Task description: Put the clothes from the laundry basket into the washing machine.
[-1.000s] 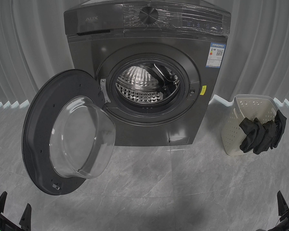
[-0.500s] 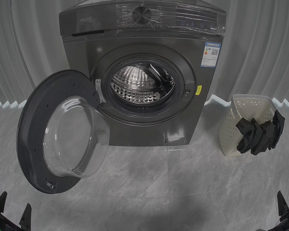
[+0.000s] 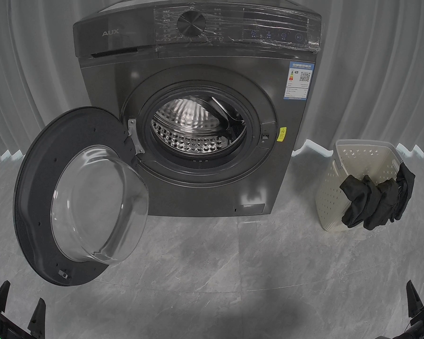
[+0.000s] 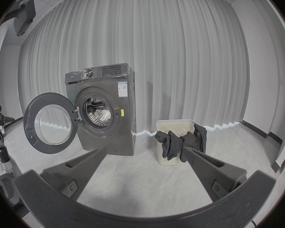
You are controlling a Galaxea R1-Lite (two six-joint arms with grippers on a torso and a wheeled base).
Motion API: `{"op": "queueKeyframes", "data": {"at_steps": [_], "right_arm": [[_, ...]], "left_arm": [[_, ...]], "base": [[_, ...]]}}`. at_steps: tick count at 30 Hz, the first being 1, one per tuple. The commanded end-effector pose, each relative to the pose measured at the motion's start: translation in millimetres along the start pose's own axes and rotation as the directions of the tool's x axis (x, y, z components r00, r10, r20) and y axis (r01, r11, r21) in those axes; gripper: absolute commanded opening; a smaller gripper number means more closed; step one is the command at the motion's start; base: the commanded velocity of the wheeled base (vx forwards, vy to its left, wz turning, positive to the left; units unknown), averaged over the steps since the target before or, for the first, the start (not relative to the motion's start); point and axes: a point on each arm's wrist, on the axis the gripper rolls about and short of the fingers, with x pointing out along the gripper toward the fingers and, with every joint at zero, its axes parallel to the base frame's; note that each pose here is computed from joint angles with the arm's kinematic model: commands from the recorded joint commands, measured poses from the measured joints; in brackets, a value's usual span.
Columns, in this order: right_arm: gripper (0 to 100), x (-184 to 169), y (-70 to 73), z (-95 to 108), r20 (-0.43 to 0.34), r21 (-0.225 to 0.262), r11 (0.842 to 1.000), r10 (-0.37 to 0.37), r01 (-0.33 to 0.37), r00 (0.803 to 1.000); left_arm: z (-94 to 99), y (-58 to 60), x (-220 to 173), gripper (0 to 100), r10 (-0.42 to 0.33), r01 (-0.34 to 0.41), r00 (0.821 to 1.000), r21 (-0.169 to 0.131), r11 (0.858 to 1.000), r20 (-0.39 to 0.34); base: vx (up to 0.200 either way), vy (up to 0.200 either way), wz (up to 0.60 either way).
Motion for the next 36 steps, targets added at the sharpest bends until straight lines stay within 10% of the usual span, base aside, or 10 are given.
{"op": "queueKeyframes", "data": {"at_steps": [1,36], "right_arm": [[100,0.4,0.0,-5.1,-0.005,0.0,1.0,0.0,0.0,1.0],[100,0.4,0.0,-5.1,-0.005,0.0,1.0,0.0,0.0,1.0]], "left_arm": [[-4.9,0.1,-0.2,100,0.001,-0.001,1.0,0.002,1.0,0.002],[-4.9,0.1,-0.2,100,0.001,-0.001,1.0,-0.001,1.0,0.002]], "base": [[0.0,-0.2,0.0],[0.069,-0.046,0.0]]}}
